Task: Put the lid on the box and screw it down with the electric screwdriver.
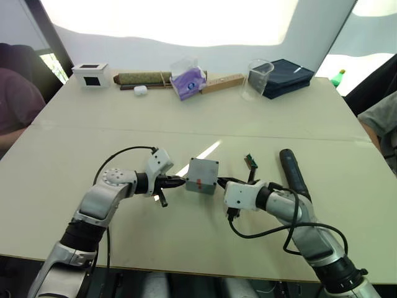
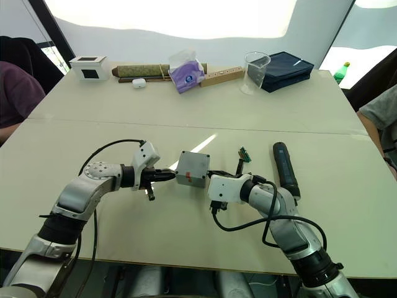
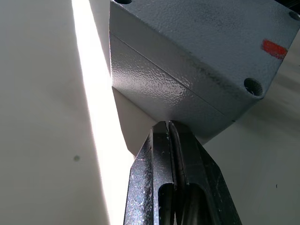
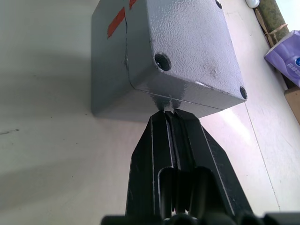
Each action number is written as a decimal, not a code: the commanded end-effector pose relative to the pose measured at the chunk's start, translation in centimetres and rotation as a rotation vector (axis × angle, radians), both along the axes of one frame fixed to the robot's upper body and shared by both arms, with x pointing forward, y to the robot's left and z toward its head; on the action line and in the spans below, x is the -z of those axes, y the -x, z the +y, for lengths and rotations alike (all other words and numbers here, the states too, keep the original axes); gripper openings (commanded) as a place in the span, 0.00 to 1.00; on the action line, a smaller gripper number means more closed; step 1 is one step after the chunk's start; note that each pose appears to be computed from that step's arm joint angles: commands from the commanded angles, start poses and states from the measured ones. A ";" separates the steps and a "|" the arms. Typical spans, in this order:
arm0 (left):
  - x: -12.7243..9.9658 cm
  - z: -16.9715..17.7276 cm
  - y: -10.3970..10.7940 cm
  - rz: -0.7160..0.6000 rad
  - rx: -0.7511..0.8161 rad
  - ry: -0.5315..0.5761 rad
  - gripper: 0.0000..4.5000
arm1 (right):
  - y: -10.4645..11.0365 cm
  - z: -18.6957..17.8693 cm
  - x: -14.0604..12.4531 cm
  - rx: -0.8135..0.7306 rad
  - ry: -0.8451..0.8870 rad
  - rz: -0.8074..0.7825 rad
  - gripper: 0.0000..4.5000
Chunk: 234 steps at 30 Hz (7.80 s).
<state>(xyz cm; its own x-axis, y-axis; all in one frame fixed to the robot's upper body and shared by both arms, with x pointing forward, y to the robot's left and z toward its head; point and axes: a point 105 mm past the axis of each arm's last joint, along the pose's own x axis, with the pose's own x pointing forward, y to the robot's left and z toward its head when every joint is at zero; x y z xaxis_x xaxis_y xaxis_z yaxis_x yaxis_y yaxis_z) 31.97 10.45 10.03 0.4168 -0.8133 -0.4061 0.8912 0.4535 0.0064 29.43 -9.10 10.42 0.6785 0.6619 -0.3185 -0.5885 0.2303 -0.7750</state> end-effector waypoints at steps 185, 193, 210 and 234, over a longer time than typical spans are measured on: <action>-7.4 -1.8 -0.5 -0.212 0.239 0.127 0.00 | -2.1 0.7 -4.9 0.257 -0.729 0.307 0.61; -9.4 -2.8 -0.7 -0.232 0.254 0.193 0.00 | -1.9 -2.1 -8.6 0.315 -0.824 0.205 0.67; -11.0 -6.6 1.9 -0.319 0.613 0.019 0.00 | 2.6 -15.9 -6.7 0.842 -0.375 0.872 0.99; -10.1 -7.0 2.0 -0.319 0.526 0.056 0.00 | 1.7 -17.3 -0.6 1.031 -0.125 1.088 0.68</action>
<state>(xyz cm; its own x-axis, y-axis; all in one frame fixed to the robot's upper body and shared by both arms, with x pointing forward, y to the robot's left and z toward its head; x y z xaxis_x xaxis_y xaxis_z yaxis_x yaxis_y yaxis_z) 30.34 3.76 18.87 0.0446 -0.9491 -0.3118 0.9662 -0.0384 0.2550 28.57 -26.65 12.11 0.3863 0.1012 -0.9168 -0.3664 0.9290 -0.0518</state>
